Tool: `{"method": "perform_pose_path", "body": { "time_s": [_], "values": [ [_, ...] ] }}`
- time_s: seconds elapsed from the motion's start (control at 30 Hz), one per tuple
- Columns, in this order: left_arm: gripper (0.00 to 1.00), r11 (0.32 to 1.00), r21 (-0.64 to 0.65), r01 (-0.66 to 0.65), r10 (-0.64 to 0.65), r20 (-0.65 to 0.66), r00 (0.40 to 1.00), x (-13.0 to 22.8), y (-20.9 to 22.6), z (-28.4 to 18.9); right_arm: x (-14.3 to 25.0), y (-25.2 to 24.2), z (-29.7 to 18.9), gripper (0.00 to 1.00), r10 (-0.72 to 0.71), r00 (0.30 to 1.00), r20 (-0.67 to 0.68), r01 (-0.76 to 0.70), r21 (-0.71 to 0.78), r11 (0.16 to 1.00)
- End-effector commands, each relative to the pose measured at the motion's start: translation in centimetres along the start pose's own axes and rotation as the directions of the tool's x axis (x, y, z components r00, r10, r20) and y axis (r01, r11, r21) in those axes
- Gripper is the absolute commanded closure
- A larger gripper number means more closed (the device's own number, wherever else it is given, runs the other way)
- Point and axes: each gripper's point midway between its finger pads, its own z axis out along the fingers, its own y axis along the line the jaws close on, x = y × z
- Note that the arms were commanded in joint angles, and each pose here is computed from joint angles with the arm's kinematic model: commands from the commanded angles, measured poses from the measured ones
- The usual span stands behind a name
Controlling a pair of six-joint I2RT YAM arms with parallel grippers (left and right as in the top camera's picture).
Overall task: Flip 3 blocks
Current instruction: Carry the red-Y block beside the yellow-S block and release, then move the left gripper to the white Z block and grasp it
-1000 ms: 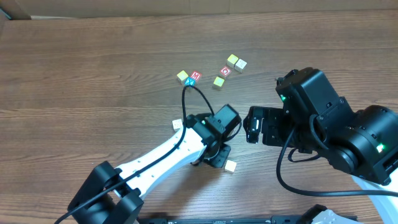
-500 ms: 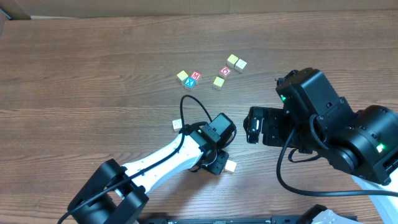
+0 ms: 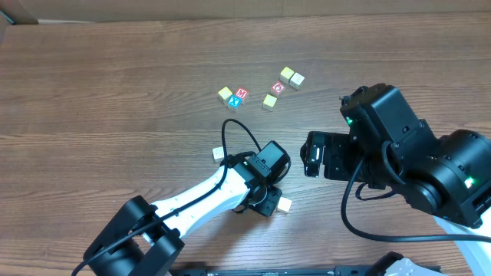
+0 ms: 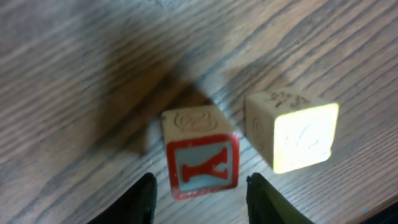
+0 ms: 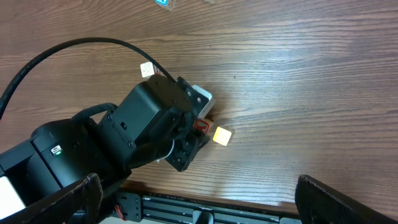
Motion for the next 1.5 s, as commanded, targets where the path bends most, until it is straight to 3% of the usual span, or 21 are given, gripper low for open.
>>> {"method": "perform_pose_path", "body": {
  "time_s": [0.0,0.17,0.33,0.47,0.6,0.77,0.87,1.07,1.27,1.47],
  "values": [
    [0.59,1.0,0.009,-0.019,0.019,-0.002,1.0,-0.2,-0.3,-0.6,-0.4,0.0,-0.6,0.0,-0.005,1.0,0.03,0.005,-0.008,1.0],
    [0.59,0.999,0.009,-0.031,0.03,0.054,0.998,-1.2,-0.7,-2.2,-0.3,0.2,-0.6,0.0,-0.005,1.0,0.02,0.005,-0.02,1.0],
    [0.53,0.999,-0.009,-0.038,0.039,0.152,0.988,-2.4,-0.7,-5.3,-0.2,0.3,-0.6,0.0,-0.005,1.0,0.016,0.006,-0.025,1.0],
    [0.37,0.991,-0.131,0.023,0.007,0.223,0.975,-3.2,2.5,-7.3,-0.2,0.3,-0.6,0.0,-0.005,1.0,0.017,0.006,-0.025,1.0],
    [0.34,0.981,-0.173,0.087,-0.042,0.246,0.968,-4.0,6.1,-8.0,-0.2,0.3,-0.6,0.0,-0.005,1.0,0.016,0.006,-0.025,1.0],
    [0.18,0.97,-0.17,0.176,-0.12,0.297,0.947,-5.4,10.8,-9.0,-0.2,0.3,-0.6,0.0,-0.006,1.0,0.014,0.006,-0.027,1.0],
    [0.15,0.959,-0.095,0.268,-0.223,0.329,0.918,-6.2,12.6,-9.3,-0.1,0.3,-0.6,0.0,-0.006,1.0,0.012,0.006,-0.027,1.0],
    [0.23,0.83,-0.007,0.557,-0.529,0.304,0.792,-5.6,15.6,-8.3,-0.1,0.3,-0.6,0.0,-0.006,1.0,0.011,0.006,-0.026,1.0],
    [0.34,0.814,0.047,0.58,-0.576,0.201,0.792,-6.0,14.9,-4.8,0.0,0.3,-0.6,0.0,-0.006,1.0,0.009,0.006,-0.023,1.0],
    [0.4,0.8,0.068,0.597,-0.597,0.194,0.778,-6.6,15.0,-3.7,0.0,0.2,-0.6,0.0,-0.006,1.0,0.007,0.006,-0.022,1.0]
  ]
}}
